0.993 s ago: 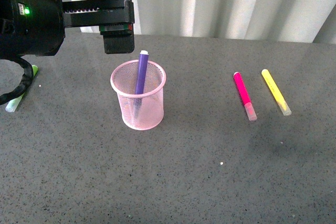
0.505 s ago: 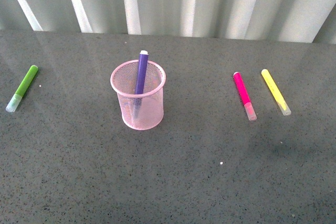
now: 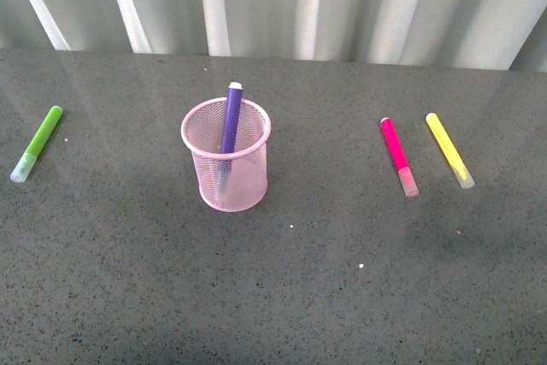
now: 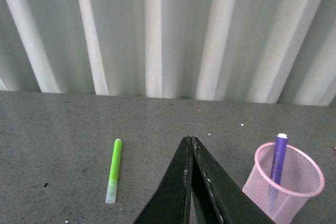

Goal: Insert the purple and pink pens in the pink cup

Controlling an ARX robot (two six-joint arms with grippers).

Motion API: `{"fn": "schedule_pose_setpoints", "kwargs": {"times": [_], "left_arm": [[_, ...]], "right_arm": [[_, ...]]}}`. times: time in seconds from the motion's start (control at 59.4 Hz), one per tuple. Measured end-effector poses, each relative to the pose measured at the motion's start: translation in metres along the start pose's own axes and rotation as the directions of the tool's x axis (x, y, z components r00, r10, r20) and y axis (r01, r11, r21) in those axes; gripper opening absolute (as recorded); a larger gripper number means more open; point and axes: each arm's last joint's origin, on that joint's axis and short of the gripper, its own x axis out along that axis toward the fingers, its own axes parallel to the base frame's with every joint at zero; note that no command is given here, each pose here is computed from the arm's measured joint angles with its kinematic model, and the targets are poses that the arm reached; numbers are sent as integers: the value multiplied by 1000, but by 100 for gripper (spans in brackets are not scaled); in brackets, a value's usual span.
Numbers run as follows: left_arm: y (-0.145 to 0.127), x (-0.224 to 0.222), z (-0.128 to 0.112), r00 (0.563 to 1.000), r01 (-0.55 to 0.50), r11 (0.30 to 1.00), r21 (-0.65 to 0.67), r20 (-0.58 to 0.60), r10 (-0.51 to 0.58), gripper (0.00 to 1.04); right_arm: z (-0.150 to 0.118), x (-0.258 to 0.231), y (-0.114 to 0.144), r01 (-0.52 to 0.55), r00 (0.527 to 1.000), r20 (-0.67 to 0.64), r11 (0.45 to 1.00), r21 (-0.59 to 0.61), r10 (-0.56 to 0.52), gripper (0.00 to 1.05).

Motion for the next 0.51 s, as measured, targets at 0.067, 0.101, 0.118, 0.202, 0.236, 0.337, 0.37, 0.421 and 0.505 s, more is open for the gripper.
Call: {"fn": "schedule_pose_setpoints", "kwargs": {"times": [0.067, 0.101, 0.118, 0.202, 0.236, 0.337, 0.37, 0.421, 0.505], "left_arm": [[4, -5, 0, 1000, -16, 1000, 0, 0, 16, 4], [6, -7, 0, 1000, -25, 1000, -1, 2, 25, 4], [6, -8, 1, 1000, -26, 1000, -1, 2, 26, 4], [6, -12, 2, 1000, -26, 1000, -1, 8, 26, 4], [6, -14, 3, 1000, -25, 1000, -1, 11, 25, 4], [6, -20, 6, 999, -25, 1000, -1, 22, 25, 4], [6, -22, 8, 999, -25, 1000, -1, 26, 25, 4], [6, -25, 9, 999, -25, 1000, -1, 29, 25, 4], [6, -30, 10, 999, -25, 1000, -1, 32, 25, 4]], "right_arm": [[0, 0, 0, 0, 1000, 0, 1000, 0, 0, 98], [0, 0, 0, 0, 1000, 0, 1000, 0, 0, 98], [0, 0, 0, 0, 1000, 0, 1000, 0, 0, 98], [0, 0, 0, 0, 1000, 0, 1000, 0, 0, 98], [0, 0, 0, 0, 1000, 0, 1000, 0, 0, 98], [0, 0, 0, 0, 1000, 0, 1000, 0, 0, 98], [0, 0, 0, 0, 1000, 0, 1000, 0, 0, 98], [0, 0, 0, 0, 1000, 0, 1000, 0, 0, 98], [0, 0, 0, 0, 1000, 0, 1000, 0, 0, 98]]}}
